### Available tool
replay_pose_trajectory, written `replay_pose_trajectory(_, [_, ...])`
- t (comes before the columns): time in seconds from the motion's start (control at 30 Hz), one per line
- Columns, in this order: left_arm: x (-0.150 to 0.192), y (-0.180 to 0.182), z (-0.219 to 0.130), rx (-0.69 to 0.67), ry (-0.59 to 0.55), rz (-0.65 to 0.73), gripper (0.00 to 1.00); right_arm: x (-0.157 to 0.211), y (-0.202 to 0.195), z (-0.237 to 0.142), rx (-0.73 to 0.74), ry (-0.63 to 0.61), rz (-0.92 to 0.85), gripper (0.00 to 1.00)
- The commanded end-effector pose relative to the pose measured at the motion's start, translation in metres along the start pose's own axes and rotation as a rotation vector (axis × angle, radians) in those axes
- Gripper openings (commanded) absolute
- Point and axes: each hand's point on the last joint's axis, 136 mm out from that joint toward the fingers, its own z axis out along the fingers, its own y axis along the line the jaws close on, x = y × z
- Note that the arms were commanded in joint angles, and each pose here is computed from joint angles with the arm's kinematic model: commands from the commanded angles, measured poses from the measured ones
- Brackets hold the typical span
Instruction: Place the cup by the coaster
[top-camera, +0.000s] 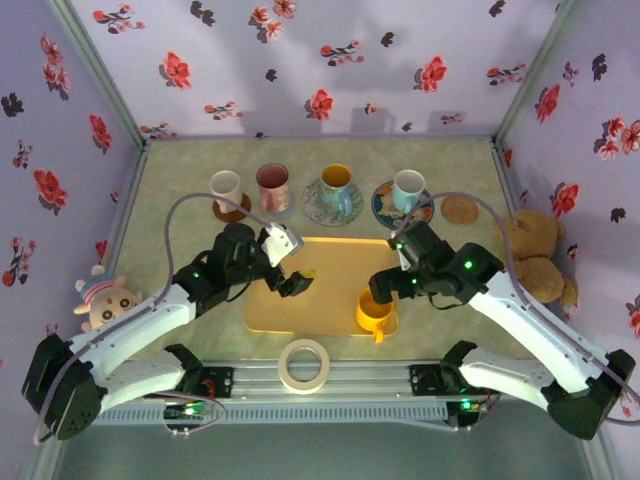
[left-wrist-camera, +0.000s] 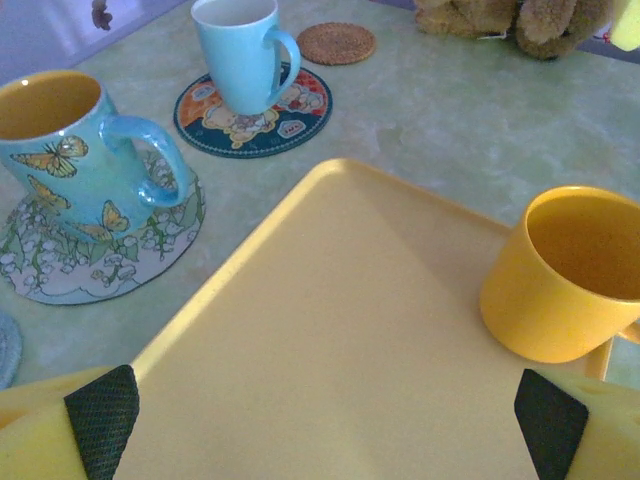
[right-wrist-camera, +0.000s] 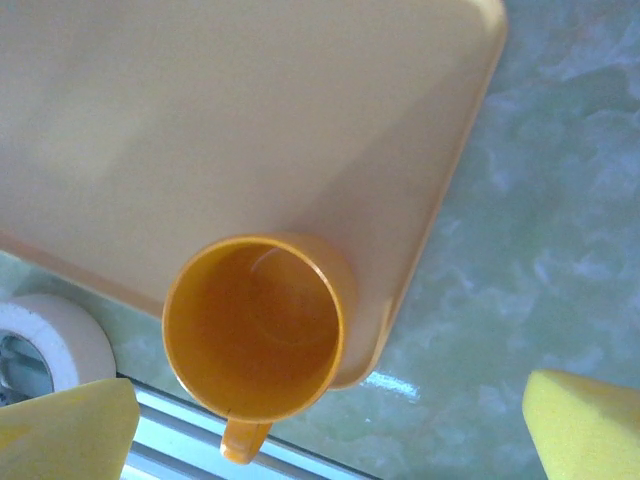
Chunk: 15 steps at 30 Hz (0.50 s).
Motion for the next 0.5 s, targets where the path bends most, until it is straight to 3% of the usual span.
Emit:
replay_pose_trajectory(0.0, [0.003,-0.002,-0.004,-0.007,-0.008,-0.012,1.00,0.015,-0.002,0.006,0.032,0.032,0.023,1.00])
replay_pose_trajectory(0.47, [0.016,0.000,-0.011,-0.050,-0.030,-0.022,1.00,0.055,0.019,0.039,0.052,0.143,-0.072,0.95])
